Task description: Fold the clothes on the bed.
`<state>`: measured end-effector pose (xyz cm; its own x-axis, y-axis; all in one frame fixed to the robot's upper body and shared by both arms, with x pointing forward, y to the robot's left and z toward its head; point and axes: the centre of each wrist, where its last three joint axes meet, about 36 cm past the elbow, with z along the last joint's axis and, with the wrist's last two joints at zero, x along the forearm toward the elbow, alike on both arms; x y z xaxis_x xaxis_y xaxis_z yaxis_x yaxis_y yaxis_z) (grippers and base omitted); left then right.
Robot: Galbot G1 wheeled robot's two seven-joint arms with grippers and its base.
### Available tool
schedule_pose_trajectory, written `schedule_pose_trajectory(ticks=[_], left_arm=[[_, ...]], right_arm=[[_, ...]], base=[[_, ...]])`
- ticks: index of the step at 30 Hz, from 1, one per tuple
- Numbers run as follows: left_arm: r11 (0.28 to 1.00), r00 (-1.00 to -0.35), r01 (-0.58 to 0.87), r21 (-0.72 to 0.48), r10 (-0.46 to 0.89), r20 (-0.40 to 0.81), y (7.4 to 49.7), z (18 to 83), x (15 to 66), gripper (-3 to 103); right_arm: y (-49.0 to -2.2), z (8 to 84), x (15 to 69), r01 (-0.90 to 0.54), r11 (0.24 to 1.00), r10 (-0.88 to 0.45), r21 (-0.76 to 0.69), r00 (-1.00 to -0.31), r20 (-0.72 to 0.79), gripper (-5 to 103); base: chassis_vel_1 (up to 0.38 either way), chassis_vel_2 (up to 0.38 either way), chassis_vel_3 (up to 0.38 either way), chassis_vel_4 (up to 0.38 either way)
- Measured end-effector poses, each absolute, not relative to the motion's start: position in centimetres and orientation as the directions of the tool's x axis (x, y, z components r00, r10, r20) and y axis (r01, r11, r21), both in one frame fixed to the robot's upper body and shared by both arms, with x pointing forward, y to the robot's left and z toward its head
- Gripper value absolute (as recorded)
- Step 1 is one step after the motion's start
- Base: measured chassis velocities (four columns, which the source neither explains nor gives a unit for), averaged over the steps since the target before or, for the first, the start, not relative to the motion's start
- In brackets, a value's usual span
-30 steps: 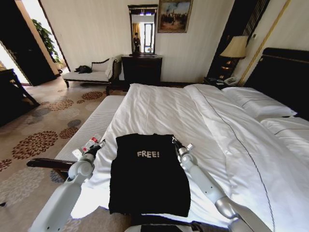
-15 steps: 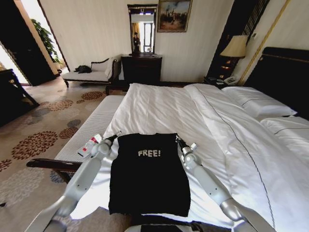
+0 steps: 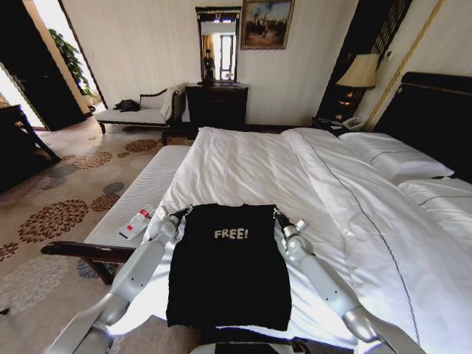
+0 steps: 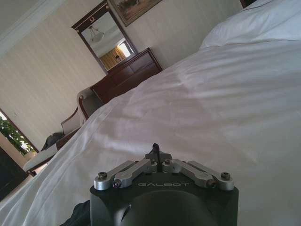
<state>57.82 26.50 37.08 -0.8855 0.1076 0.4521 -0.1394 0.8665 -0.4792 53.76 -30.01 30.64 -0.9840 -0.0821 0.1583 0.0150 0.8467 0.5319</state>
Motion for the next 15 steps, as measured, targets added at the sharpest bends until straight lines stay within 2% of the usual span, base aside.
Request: schedule_pose_trajectory(ticks=[1,2,5,8,12,14,15], left_arm=[[0.865,-0.884,-0.14,-0.481,0.109,0.455,26.4,36.92,57.75,56],[0.865,-0.884,-0.14,-0.481,0.109,0.455,26.4,36.92,57.75,56],[0.863,-0.879,-0.142,-0.485,0.115,0.463,26.08,36.4,57.53,39],[0.861,-0.878,-0.144,-0.488,0.116,0.464,25.92,36.19,57.51,34],[0.858,-0.884,-0.149,-0.492,0.107,0.455,25.97,36.01,57.76,12],[0.857,-0.885,-0.149,-0.493,0.106,0.453,26.01,36.08,57.86,12],[0.856,-0.887,-0.148,-0.495,0.106,0.449,26.05,36.27,58.01,3]], right_arm=[[-30.0,30.64,53.76,0.014,0.848,-0.083,0.531,-0.984,0.159,0],[-30.0,30.64,53.76,0.014,0.848,-0.083,0.531,-0.984,0.159,0],[-30.03,30.68,53.78,0.013,0.849,-0.083,0.528,-0.984,0.159,0],[-30.11,30.74,53.8,0.013,0.851,-0.083,0.526,-0.984,0.158,0],[-30.31,30.8,53.79,0.016,0.854,-0.078,0.52,-0.984,0.158,0],[-30.34,30.81,53.79,0.017,0.855,-0.076,0.519,-0.984,0.159,0],[-30.38,30.86,53.8,0.022,0.856,-0.071,0.516,-0.985,0.16,0]], base=[[0.0,0.0,0.0,0.0],[0.0,0.0,0.0,0.0],[0.0,0.0,0.0,0.0],[0.0,0.0,0.0,0.0],[0.0,0.0,0.0,0.0],[0.0,0.0,0.0,0.0],[0.0,0.0,0.0,0.0]])
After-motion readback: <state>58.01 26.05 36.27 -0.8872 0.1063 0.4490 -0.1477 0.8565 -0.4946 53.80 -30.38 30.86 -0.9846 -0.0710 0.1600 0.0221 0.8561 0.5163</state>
